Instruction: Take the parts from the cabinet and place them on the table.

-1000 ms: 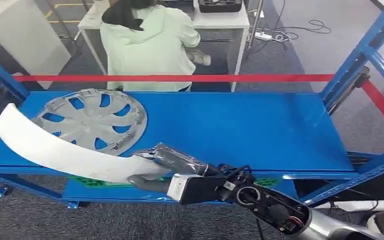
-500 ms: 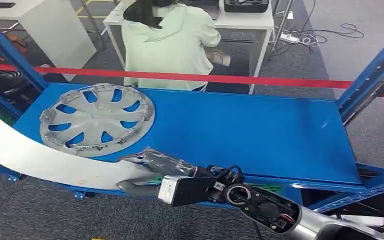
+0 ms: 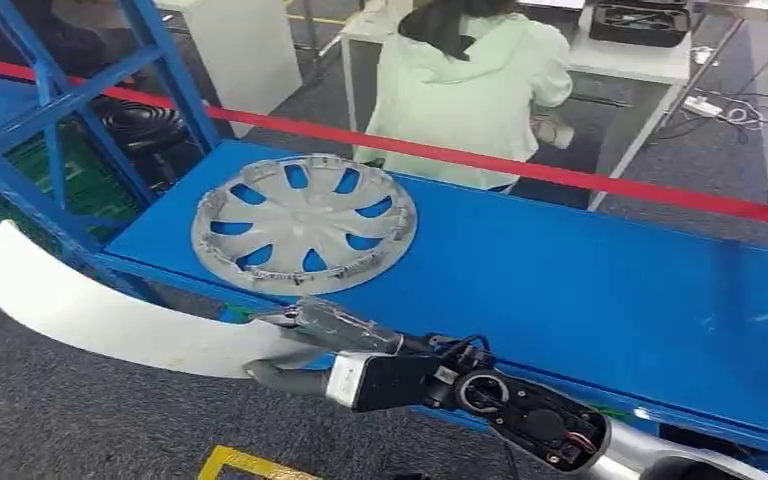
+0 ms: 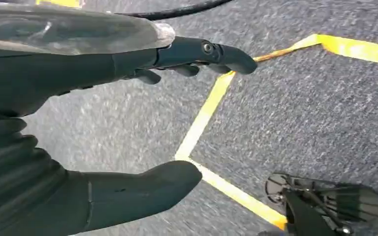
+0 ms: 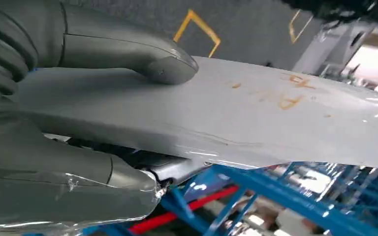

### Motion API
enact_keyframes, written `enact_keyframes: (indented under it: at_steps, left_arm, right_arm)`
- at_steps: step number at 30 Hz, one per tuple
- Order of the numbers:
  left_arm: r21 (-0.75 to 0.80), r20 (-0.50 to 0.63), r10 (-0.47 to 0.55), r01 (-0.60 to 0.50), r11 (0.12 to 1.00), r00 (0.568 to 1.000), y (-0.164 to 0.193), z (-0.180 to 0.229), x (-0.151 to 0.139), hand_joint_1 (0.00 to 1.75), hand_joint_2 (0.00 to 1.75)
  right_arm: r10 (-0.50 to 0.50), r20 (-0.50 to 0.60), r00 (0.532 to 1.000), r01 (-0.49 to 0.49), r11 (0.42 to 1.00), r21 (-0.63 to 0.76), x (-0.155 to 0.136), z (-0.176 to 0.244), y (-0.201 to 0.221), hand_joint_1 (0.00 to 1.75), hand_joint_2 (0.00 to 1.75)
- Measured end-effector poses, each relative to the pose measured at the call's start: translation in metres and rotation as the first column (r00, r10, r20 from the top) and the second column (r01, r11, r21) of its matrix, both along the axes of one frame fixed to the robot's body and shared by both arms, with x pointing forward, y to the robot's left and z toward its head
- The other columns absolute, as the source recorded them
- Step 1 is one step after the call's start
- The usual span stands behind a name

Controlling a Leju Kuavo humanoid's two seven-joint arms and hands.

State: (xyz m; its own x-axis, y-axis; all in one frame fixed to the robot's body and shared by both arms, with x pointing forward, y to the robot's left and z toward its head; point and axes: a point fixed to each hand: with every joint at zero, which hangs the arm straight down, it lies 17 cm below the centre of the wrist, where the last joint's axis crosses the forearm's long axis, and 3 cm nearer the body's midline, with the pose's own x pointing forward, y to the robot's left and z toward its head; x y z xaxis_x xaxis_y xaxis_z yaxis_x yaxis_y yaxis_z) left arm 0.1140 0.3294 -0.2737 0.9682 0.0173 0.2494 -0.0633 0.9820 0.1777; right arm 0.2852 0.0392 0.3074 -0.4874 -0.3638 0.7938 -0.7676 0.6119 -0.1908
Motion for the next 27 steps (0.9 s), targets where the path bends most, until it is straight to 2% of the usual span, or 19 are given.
enact_keyframes:
  at_steps: [17,27]
  left_arm:
    - [0.021,-0.040,0.054,-0.053,0.998,0.998,0.007,-0.001,-0.008,0.00,1.75]
    - [0.028,-0.048,0.047,-0.046,0.999,0.998,0.012,-0.001,-0.006,0.00,1.75]
  right_arm:
    - [0.044,-0.008,0.999,-0.044,0.999,0.018,0.004,0.000,0.009,1.73,1.75]
    - [0.009,-0.042,0.999,-0.008,1.000,0.022,0.015,-0.008,0.007,1.73,1.75]
